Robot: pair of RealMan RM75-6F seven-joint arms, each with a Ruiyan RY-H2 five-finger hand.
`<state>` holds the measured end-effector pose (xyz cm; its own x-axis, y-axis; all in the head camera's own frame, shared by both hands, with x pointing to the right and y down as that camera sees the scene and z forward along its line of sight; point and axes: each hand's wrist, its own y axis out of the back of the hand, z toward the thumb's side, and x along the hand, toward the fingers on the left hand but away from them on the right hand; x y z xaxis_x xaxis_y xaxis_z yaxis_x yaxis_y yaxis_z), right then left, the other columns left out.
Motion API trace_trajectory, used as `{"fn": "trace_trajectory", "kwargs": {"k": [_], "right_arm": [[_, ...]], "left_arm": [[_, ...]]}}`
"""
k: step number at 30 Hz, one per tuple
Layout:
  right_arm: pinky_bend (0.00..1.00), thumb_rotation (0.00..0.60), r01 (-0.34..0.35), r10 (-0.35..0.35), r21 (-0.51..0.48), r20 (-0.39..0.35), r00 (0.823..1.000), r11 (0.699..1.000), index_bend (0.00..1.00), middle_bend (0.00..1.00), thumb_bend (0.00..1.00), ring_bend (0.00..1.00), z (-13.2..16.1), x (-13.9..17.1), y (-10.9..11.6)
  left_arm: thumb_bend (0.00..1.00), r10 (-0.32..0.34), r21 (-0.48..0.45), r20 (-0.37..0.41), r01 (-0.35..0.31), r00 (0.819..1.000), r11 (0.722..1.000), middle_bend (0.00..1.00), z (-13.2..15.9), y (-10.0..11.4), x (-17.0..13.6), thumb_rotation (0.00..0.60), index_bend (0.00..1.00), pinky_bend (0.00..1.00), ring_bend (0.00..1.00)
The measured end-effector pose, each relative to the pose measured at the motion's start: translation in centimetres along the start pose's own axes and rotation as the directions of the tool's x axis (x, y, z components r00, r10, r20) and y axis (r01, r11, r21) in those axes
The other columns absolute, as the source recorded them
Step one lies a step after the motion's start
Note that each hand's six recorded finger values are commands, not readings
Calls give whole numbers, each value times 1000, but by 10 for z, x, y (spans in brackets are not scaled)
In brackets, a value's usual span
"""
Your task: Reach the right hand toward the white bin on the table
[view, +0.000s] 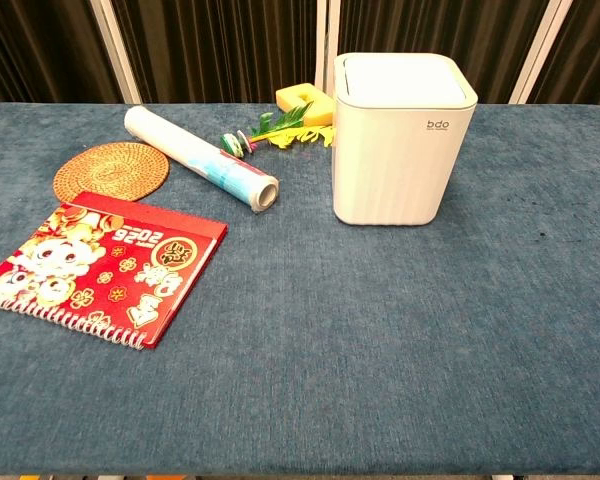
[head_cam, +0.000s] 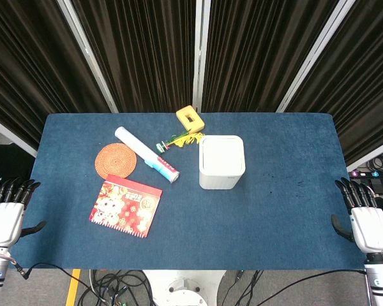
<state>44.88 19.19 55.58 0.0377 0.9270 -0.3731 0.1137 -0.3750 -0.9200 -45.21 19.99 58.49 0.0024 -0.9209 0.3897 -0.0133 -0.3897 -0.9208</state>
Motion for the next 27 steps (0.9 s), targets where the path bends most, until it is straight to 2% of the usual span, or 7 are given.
{"fn": "trace_trajectory", "kwargs": {"k": [11, 14, 17, 21, 27], "right_arm": [[0, 600, -12, 12, -15, -26, 1000, 1000, 0, 48, 313, 0, 3, -2, 0], [0, 600, -17, 16, -17, -63, 998, 1000, 0, 59, 313, 0, 10, -6, 1], [0, 600, -26, 23, -24, -135, 991, 999, 20, 105, 312, 0, 25, -18, 5], [0, 600, -45, 37, -26, -250, 967, 999, 132, 162, 310, 0, 55, -45, 12], [0, 600, -114, 114, 23, -392, 913, 993, 177, 193, 302, 0, 111, -97, 12]], "left_arm": [[0, 8, 3, 2, -8, 1000, 1000, 113, 2, 1, 0, 600, 143, 20, 23], [0, 9, 4, 6, -9, 1000, 1000, 113, 3, 2, 1, 600, 143, 20, 23], [0, 9, 6, 10, -10, 1000, 1000, 113, 3, 2, 2, 600, 143, 20, 23], [0, 8, 9, 19, -8, 1000, 1000, 113, 5, 2, 3, 600, 143, 20, 23], [0, 14, 8, 17, -14, 1000, 1000, 113, 5, 3, 4, 600, 143, 20, 23]]}}
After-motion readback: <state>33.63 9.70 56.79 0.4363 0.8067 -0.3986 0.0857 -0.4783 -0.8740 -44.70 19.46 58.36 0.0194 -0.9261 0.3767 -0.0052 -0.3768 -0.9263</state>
